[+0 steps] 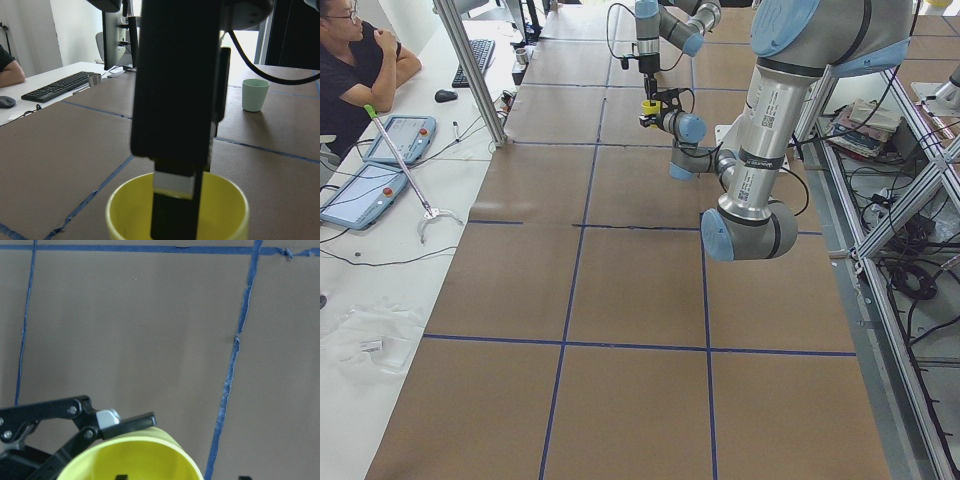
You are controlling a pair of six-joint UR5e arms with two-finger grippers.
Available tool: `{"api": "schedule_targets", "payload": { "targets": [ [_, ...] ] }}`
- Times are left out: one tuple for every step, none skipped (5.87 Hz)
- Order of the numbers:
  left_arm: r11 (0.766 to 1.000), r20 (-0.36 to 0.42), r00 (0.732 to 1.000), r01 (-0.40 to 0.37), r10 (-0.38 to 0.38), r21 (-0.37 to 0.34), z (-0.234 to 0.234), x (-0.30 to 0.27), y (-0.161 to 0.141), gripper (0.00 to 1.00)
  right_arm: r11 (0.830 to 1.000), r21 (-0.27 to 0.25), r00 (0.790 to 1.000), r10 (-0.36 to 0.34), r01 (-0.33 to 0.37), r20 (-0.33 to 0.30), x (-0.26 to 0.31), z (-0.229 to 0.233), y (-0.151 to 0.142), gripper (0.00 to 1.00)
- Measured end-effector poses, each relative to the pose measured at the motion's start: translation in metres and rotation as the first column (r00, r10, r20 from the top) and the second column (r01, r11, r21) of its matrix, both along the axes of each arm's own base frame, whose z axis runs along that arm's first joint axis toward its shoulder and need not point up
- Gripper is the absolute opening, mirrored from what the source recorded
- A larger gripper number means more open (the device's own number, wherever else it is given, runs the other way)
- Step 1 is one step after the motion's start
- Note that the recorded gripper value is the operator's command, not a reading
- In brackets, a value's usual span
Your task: Transfer and stack yellow cup on green cup
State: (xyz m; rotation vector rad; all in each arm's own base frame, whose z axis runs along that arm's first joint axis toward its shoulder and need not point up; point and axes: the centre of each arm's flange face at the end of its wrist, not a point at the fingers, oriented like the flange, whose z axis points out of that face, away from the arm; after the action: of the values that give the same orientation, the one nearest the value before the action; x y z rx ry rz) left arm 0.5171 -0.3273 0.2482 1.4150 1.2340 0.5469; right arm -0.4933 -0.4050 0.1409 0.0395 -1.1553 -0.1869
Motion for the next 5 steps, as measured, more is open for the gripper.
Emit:
{"api": "schedule_targets", "payload": {
  "targets": [
    [1.0,0.001,1.0,0.001,-0.001,0.002,-0.0002,0.0001,0.0,0.67,1.0,0.005,1.0,-0.003,0.003,0.001,0.0003,0.0002,0.0005,0.0],
    [1.0,0.001,1.0,0.001,-0.001,0.003,-0.0002,0.0,0.0,0.83,1.0,0.009,1.0,-0.004,0.004,0.003,0.0012,-0.0001,0.0007,0.0],
    [1.0,-0.003,1.0,0.001,-0.001,0.003,-0.0009,-0.0003,0.0001,1.0,1.0,0.008,1.0,0.0,0.0,0.004,0.0026,-0.0003,0.0001,0.0],
    [1.0,-0.012,1.0,-0.001,0.001,0.004,-0.0035,-0.0006,0.0003,1.0,1.0,0.003,1.0,0.006,-0.006,0.005,0.0035,-0.0011,-0.0007,0.0],
    [1.0,-0.018,1.0,-0.001,0.001,0.005,-0.0053,-0.0009,0.0005,1.0,1.0,-0.003,1.0,0.012,-0.012,0.003,0.0044,-0.001,-0.002,0.0]
  ]
}}
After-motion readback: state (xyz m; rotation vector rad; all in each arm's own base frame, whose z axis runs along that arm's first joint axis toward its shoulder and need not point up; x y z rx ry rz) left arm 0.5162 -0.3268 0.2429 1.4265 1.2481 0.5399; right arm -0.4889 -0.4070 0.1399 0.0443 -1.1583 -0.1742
